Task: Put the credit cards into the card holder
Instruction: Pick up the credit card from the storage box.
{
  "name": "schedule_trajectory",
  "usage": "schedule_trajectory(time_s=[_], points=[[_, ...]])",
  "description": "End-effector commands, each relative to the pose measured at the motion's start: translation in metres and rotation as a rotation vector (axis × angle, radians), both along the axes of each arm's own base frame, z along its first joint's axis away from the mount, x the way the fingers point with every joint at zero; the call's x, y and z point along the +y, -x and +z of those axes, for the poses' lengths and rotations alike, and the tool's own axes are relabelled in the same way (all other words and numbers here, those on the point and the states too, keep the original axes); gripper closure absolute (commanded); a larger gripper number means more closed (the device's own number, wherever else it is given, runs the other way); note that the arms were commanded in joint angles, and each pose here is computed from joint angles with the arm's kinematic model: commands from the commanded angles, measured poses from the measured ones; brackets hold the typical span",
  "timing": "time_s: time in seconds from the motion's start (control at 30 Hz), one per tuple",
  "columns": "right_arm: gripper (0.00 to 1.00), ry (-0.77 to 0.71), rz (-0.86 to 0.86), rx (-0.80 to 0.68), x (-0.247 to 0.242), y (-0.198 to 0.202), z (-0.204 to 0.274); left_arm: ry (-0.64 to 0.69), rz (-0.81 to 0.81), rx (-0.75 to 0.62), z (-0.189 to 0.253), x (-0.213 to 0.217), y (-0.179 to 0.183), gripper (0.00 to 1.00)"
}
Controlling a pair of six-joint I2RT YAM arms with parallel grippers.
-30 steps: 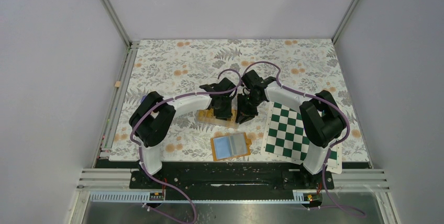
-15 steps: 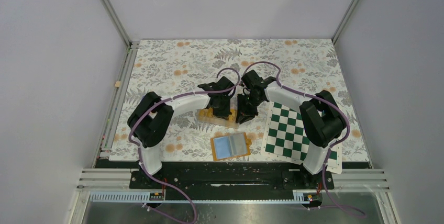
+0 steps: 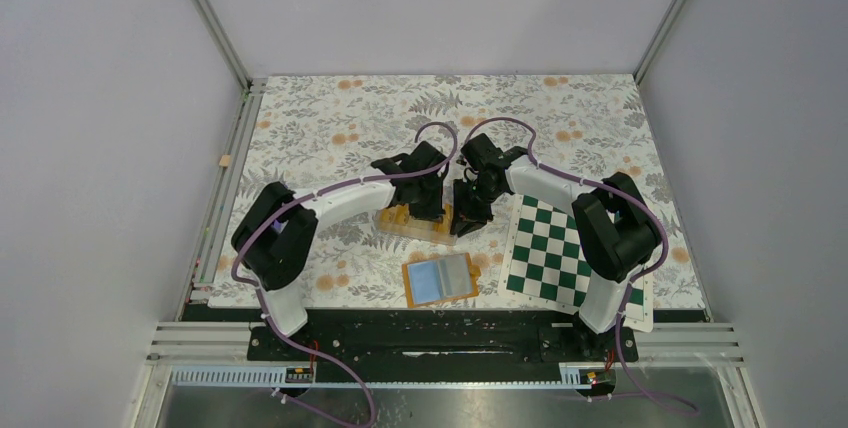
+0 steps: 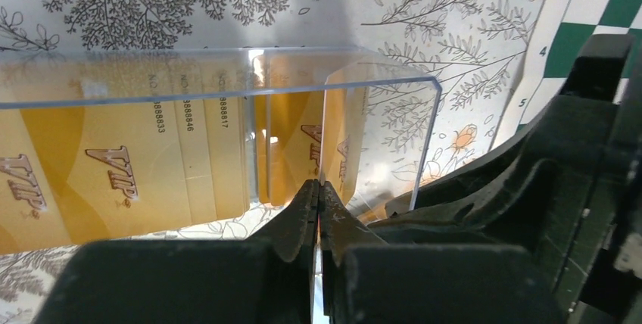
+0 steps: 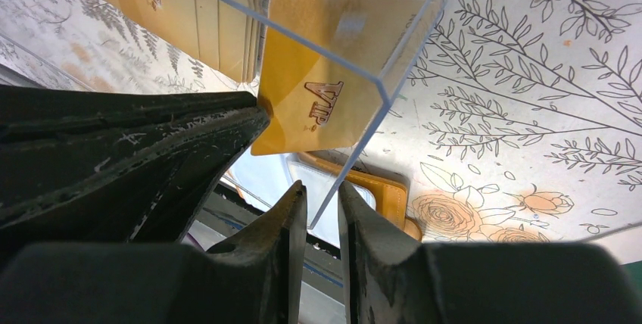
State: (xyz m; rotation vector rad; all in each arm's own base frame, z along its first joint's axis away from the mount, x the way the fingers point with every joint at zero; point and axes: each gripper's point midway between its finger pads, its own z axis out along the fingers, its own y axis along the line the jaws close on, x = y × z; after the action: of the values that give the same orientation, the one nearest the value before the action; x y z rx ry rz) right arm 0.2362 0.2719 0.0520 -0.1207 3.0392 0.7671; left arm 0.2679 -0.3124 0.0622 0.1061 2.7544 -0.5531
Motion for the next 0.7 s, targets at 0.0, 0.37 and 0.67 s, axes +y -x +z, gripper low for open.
schedule_trajectory(time_s=[0.0,0.37,0.67], points=[[0.73,-0.024,0.021,-0.005,0.003,0.003,0.003,0.138,-0.023,-0.057,0.027,-0.022,-0.003,0.99],[0.73,-0.025,0.013,-0.008,0.0,0.002,0.004,0.157,-0.055,-0.005,0.01,-0.029,0.004,0.93],[0.72,-0.03,0.004,-0.014,-0.003,0.0,0.007,0.113,-0.059,0.044,-0.008,-0.026,0.008,0.85]])
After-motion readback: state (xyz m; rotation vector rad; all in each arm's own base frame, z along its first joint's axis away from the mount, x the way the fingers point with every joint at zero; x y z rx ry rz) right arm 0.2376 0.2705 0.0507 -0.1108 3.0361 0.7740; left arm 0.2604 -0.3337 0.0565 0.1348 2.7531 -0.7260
